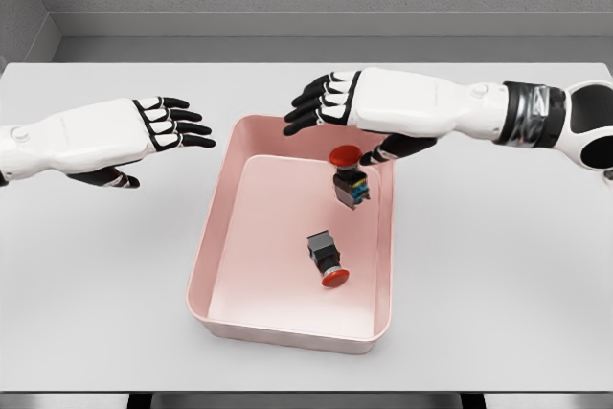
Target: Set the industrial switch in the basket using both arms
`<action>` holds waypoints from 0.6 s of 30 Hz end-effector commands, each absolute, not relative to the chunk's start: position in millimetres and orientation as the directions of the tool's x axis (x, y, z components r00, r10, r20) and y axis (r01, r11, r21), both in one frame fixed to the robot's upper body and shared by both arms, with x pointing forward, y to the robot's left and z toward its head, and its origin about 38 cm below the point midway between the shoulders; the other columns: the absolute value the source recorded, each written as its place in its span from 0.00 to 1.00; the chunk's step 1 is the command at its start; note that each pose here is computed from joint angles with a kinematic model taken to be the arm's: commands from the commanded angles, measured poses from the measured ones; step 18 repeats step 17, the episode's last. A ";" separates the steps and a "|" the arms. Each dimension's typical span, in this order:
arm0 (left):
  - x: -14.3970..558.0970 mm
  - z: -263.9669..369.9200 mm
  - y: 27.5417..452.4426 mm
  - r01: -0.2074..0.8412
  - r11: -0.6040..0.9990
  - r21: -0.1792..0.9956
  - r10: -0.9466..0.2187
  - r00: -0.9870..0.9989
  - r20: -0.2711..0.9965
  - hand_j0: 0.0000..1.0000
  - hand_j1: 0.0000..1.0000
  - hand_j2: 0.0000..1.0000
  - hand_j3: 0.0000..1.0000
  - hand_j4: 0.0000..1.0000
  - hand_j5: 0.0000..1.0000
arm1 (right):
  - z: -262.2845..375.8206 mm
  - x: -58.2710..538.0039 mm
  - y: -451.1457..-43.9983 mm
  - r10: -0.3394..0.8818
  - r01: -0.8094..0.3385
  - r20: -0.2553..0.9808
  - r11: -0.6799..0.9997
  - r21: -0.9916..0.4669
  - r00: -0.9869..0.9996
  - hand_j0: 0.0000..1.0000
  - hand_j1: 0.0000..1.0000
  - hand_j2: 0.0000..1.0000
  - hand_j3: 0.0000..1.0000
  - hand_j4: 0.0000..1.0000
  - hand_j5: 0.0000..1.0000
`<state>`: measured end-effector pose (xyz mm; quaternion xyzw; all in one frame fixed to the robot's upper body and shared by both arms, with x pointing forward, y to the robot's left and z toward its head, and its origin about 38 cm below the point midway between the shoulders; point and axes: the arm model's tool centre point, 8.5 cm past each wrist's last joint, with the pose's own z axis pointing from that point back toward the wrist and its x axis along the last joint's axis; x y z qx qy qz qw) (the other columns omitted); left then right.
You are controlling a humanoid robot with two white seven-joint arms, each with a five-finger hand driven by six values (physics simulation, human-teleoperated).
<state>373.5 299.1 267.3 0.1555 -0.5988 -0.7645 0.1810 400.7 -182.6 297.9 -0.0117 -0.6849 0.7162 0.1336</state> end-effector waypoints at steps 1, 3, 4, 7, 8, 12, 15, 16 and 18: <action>373.7 268.1 299.1 0.092 -0.211 0.973 -0.464 -0.885 -0.017 1.00 1.00 1.00 1.00 1.00 1.00 | 298.0 400.6 -181.8 0.205 -0.181 0.173 -0.021 -0.983 -0.963 1.00 1.00 1.00 1.00 1.00 1.00; 373.4 268.2 298.7 0.092 -0.211 0.973 -0.463 -0.886 -0.017 1.00 1.00 1.00 1.00 1.00 1.00 | 295.9 399.8 -177.9 0.196 -0.186 0.178 -0.023 -0.982 -0.964 1.00 1.00 1.00 1.00 1.00 1.00; 373.7 268.0 298.6 0.092 -0.210 0.973 -0.464 -0.886 -0.016 1.00 1.00 1.00 1.00 1.00 1.00 | 293.3 398.4 -172.7 0.182 -0.191 0.182 -0.032 -0.981 -0.966 1.00 1.00 1.00 1.00 1.00 1.00; 373.5 268.1 298.2 0.091 -0.210 0.973 -0.462 -0.887 -0.016 1.00 1.00 1.00 1.00 1.00 1.00 | 294.7 398.7 -168.9 0.174 -0.187 0.177 -0.040 -0.982 -0.969 1.00 1.00 1.00 1.00 1.00 1.00; 373.4 267.5 297.7 0.094 -0.207 0.974 -0.462 -0.887 -0.013 1.00 1.00 1.00 1.00 1.00 1.00 | 295.3 399.0 -170.8 0.178 -0.185 0.175 -0.040 -0.982 -0.968 1.00 1.00 1.00 1.00 1.00 1.00; 373.3 267.9 298.2 0.092 -0.206 0.974 -0.462 -0.887 -0.014 1.00 1.00 1.00 1.00 1.00 1.00 | 315.6 405.4 -224.9 0.306 -0.140 0.117 -0.054 -0.989 -0.945 1.00 1.00 1.00 1.00 1.00 1.00; 373.4 268.9 298.7 0.089 -0.202 0.975 -0.464 -0.886 -0.015 1.00 1.00 1.00 1.00 1.00 1.00 | 331.7 404.2 -272.7 0.415 -0.110 0.077 -0.055 -0.992 -0.906 1.00 1.00 1.00 1.00 1.00 1.00; 373.5 268.9 298.2 0.088 -0.200 0.976 -0.463 -0.886 -0.015 1.00 1.00 1.00 1.00 1.00 1.00 | 330.2 402.0 -286.8 0.448 -0.115 0.082 -0.046 -0.992 -0.890 1.00 1.00 1.00 1.00 1.00 1.00; 373.5 268.9 298.2 0.088 -0.200 0.976 -0.463 -0.886 -0.015 1.00 1.00 1.00 1.00 1.00 1.00 | 328.7 400.8 -292.1 0.460 -0.118 0.087 -0.038 -0.992 -0.884 1.00 1.00 1.00 1.00 1.00 1.00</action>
